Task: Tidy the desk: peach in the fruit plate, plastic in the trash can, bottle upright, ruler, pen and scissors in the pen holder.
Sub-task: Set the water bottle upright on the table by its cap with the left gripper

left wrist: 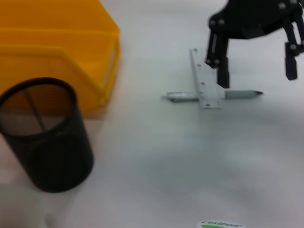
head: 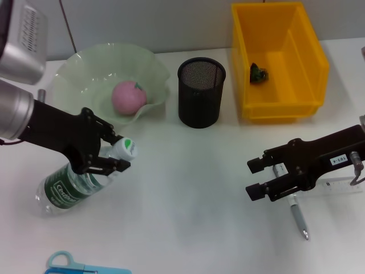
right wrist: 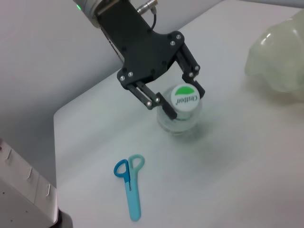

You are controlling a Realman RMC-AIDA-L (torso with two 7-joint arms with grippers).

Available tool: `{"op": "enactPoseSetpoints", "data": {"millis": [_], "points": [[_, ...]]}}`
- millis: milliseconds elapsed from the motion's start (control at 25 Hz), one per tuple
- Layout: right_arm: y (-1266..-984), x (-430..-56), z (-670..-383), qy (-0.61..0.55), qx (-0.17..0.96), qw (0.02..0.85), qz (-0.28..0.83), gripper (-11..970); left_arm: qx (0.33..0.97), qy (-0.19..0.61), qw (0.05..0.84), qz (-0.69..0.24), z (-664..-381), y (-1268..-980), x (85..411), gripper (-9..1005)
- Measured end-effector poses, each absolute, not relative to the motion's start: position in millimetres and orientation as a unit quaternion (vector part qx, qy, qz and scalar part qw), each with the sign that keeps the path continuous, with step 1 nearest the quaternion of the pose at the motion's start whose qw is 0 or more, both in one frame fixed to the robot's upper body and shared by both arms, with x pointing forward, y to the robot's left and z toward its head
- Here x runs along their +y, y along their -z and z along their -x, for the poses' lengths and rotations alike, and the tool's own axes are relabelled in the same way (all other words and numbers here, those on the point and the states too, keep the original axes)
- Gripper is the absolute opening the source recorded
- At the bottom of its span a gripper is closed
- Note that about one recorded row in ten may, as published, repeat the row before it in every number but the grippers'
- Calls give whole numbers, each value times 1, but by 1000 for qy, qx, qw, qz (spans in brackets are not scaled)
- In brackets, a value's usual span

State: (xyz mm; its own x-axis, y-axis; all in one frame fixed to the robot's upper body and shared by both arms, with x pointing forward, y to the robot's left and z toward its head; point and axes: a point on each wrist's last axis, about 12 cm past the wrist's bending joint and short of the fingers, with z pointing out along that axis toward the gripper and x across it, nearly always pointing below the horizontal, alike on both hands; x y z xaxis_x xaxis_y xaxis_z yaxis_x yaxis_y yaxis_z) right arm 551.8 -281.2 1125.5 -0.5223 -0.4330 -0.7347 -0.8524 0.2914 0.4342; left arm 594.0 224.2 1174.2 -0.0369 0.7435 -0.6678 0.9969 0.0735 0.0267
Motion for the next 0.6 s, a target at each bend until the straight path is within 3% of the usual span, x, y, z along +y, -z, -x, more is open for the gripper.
{"op": "enactPoseSetpoints", "data": {"millis": [600], "points": [[-1127,-280,-553,-424,761,256,420,800,704,255,323,-580,-591,-1177,256,437]]}}
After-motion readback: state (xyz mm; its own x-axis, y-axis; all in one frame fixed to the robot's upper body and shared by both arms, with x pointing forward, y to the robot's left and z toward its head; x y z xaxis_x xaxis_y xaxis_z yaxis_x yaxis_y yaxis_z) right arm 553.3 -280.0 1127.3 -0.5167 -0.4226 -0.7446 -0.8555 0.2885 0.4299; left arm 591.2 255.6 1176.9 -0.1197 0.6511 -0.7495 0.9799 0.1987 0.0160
